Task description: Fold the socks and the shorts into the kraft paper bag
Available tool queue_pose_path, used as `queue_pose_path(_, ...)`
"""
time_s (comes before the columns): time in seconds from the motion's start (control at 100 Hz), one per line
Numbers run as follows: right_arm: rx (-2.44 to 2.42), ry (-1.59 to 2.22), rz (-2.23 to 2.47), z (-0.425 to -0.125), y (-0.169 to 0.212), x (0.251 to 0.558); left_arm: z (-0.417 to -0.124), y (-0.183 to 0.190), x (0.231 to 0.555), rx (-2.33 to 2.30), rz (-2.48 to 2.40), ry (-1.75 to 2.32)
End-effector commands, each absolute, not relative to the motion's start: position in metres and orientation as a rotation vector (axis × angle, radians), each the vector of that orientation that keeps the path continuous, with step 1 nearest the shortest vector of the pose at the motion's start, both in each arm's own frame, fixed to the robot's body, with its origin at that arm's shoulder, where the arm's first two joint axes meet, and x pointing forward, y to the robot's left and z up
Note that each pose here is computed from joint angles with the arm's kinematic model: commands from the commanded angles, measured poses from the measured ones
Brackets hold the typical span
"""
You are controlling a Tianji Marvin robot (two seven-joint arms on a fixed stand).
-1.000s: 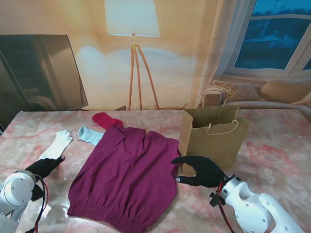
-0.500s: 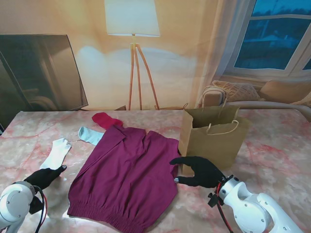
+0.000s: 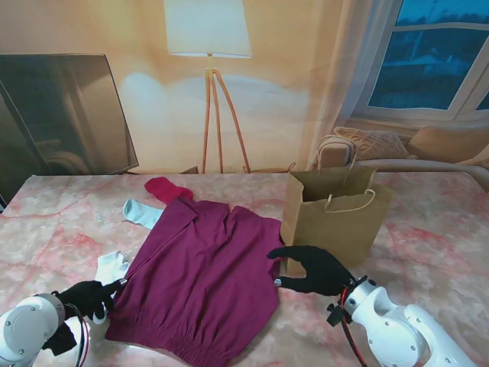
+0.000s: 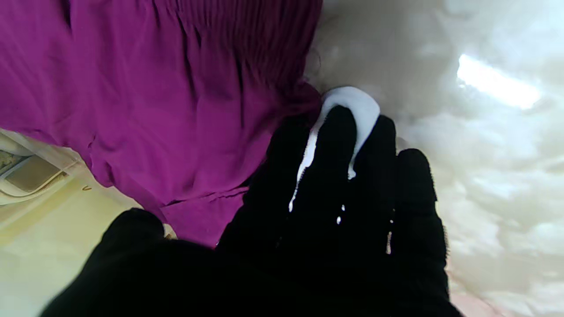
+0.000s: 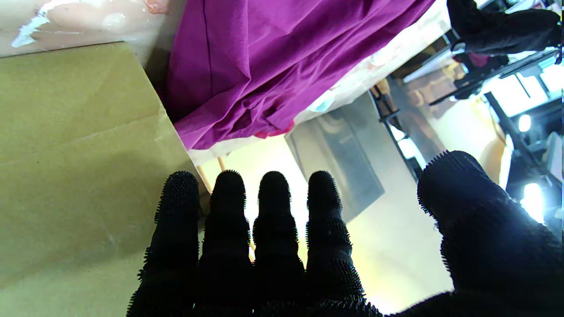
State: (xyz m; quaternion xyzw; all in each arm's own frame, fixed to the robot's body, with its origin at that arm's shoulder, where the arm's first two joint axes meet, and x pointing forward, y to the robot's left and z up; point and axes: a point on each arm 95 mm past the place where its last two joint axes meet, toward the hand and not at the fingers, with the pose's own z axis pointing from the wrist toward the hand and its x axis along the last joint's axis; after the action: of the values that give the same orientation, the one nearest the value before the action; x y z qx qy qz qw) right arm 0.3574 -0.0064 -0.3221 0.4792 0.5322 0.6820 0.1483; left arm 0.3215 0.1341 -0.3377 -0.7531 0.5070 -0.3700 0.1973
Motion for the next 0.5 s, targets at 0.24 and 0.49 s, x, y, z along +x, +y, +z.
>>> queue_pose_path(0.24, 1.389, 1.529, 1.962, -0.326, -0.006, 0.353, -0.327, 0.133, 0.320, -1.883, -1.112, 1.343)
queue_pose_path(0.49, 1.399, 1.529, 1.952, -0.327, -0.007, 0.354, -0.307, 0.139, 0.351, -1.658, -1.206, 1.178)
